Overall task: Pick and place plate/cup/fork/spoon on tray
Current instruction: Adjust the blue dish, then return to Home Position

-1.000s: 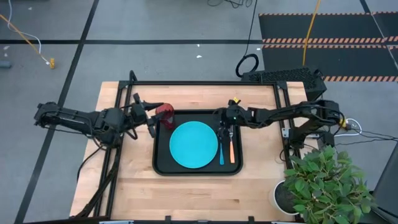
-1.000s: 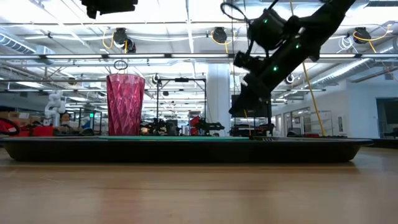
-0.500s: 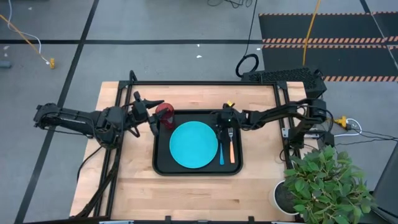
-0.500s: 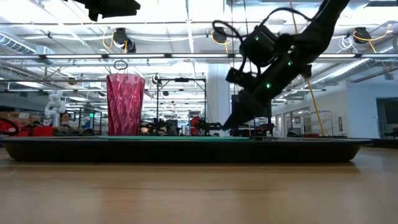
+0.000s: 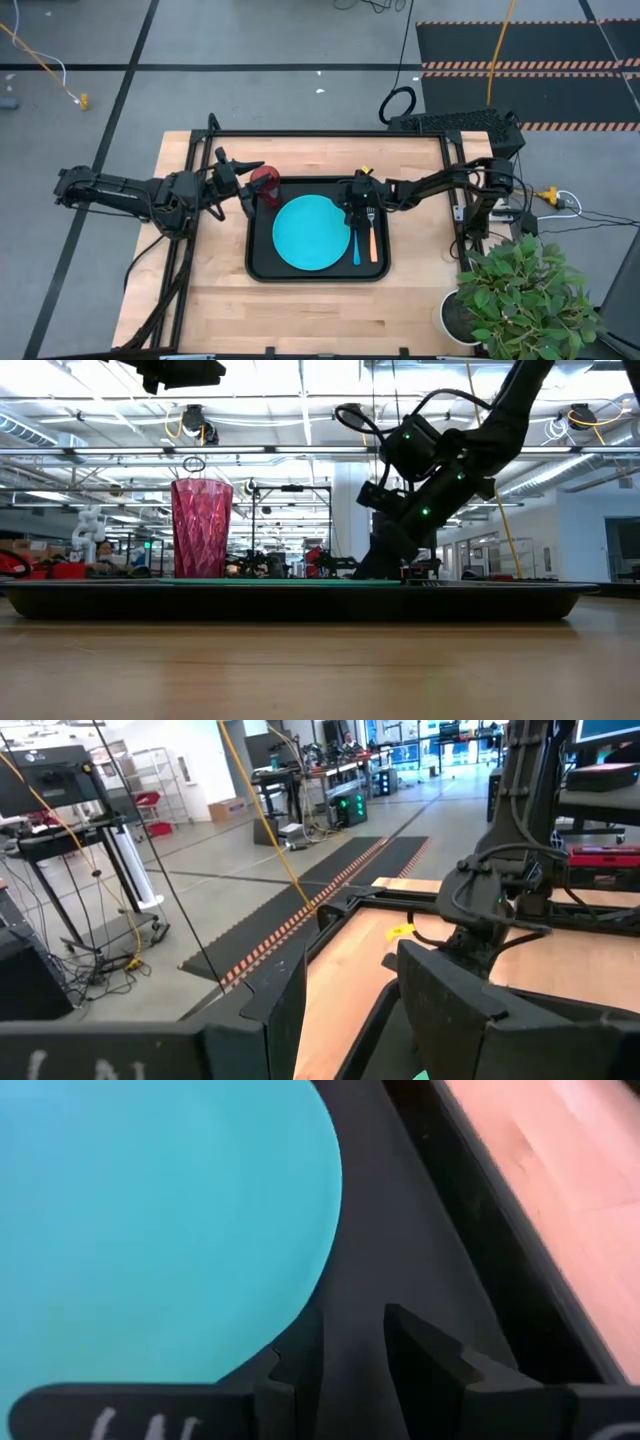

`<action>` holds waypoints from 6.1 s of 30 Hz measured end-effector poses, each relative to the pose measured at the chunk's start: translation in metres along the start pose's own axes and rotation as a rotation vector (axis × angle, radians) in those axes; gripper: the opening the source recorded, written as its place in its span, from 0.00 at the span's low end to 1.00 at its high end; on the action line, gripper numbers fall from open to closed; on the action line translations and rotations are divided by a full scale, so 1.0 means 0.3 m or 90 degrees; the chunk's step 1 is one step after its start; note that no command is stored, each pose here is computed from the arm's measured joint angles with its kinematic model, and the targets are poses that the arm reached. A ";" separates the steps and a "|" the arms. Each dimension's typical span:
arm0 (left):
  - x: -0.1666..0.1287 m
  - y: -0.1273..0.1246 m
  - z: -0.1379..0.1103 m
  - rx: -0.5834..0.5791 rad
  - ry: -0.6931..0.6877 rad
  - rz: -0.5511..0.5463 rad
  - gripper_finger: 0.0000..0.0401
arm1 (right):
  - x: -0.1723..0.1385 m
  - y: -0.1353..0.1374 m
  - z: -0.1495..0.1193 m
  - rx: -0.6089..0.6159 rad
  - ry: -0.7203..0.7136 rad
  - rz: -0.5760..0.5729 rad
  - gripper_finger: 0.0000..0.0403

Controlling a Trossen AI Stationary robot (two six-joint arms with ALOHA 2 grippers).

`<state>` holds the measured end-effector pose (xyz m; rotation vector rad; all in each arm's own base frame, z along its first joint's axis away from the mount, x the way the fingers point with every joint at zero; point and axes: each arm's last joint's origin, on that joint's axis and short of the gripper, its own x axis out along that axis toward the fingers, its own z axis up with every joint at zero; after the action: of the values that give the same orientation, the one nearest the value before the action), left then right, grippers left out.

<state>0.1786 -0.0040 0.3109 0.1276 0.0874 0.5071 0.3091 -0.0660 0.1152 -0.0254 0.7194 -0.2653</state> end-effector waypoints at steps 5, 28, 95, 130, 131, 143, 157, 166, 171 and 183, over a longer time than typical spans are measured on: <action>0.000 0.000 0.000 0.000 0.000 0.000 0.40 | 0.001 0.000 0.001 0.006 -0.004 0.000 0.25; 0.000 0.000 -0.001 0.002 0.001 0.000 0.40 | 0.000 0.013 0.014 0.011 -0.030 0.052 0.25; 0.021 -0.055 0.007 -0.024 -0.038 -0.161 0.40 | -0.493 -0.017 0.061 0.115 -0.209 0.060 0.25; -0.167 0.055 -0.135 -0.154 -0.157 -0.155 0.40 | -0.638 -0.042 0.043 0.137 -0.242 0.016 0.25; -0.174 0.059 -0.141 -0.161 -0.161 -0.156 0.40 | -0.643 -0.043 0.042 0.143 -0.244 0.013 0.25; -0.218 0.076 -0.190 -0.105 -0.140 -0.200 0.12 | -0.655 -0.028 -0.051 0.096 -0.249 0.008 0.25; -0.202 0.068 -0.278 -0.112 -0.151 -0.223 0.01 | -0.661 -0.035 -0.165 0.098 -0.360 0.068 0.02; -0.212 0.086 -0.299 -0.149 -0.138 -0.209 0.01 | -0.654 -0.027 -0.210 0.116 -0.361 0.110 0.00; -0.224 0.095 -0.303 -0.170 -0.135 -0.211 0.01 | -0.658 -0.019 -0.245 0.120 -0.392 0.160 0.00; -0.221 0.088 -0.425 -0.220 -0.155 -0.163 0.01 | -0.659 -0.027 -0.291 0.116 -0.505 0.141 0.00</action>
<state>0.0935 -0.0007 0.1920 -0.1589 -0.2198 0.2419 0.1077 -0.0188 0.1786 0.1171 -0.0933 -0.0892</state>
